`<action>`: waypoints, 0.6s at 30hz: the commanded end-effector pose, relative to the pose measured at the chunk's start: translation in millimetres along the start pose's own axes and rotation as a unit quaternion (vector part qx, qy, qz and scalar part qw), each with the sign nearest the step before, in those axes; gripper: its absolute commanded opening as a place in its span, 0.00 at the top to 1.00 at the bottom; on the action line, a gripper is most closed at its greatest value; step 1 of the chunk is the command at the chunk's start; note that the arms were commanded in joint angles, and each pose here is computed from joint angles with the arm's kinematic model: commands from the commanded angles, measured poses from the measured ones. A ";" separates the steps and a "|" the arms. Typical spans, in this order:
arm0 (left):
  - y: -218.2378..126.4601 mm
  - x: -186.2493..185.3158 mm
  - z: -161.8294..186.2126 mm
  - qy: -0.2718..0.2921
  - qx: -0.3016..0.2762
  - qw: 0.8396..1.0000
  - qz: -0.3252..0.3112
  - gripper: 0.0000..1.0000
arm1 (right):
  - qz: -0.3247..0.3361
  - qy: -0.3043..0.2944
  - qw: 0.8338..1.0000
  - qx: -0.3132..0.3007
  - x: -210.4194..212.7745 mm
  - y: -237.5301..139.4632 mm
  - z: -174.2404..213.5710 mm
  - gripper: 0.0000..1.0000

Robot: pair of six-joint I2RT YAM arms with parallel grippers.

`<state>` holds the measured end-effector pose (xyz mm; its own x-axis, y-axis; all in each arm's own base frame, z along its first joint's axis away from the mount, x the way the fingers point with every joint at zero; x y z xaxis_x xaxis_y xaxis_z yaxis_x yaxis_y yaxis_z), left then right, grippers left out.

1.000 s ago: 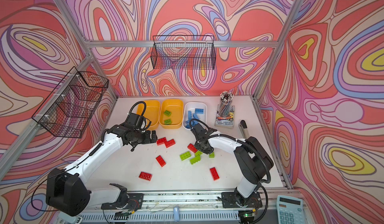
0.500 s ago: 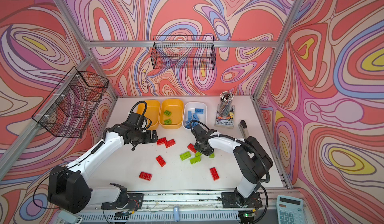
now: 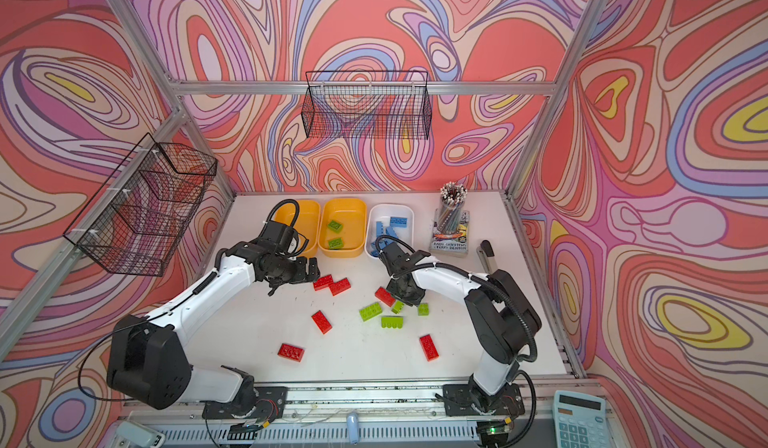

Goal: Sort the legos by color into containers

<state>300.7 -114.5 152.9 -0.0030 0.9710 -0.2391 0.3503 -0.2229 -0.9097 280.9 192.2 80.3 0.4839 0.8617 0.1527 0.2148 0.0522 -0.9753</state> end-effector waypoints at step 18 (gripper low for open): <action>-18.0 9.7 -43.0 -0.031 -0.037 0.999 0.004 0.03 | -0.218 -0.120 0.964 -0.089 197.6 -59.0 -93.6 0.73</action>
<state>327.7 -101.2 170.3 -0.0530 0.9568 -0.2860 0.3950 -0.2429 -0.8860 425.6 293.5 176.4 0.2211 0.8660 0.4486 0.4883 0.2998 -0.8195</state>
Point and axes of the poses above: each gripper's point midway between its finger pads, its own y axis out along the fingers, its own x axis along the line the jaws close on, z = x × y, the point moved 3 cm from there along -y, back along the fingers, and after that the axes turned 2 degrees about y, right-handed, at the moved point
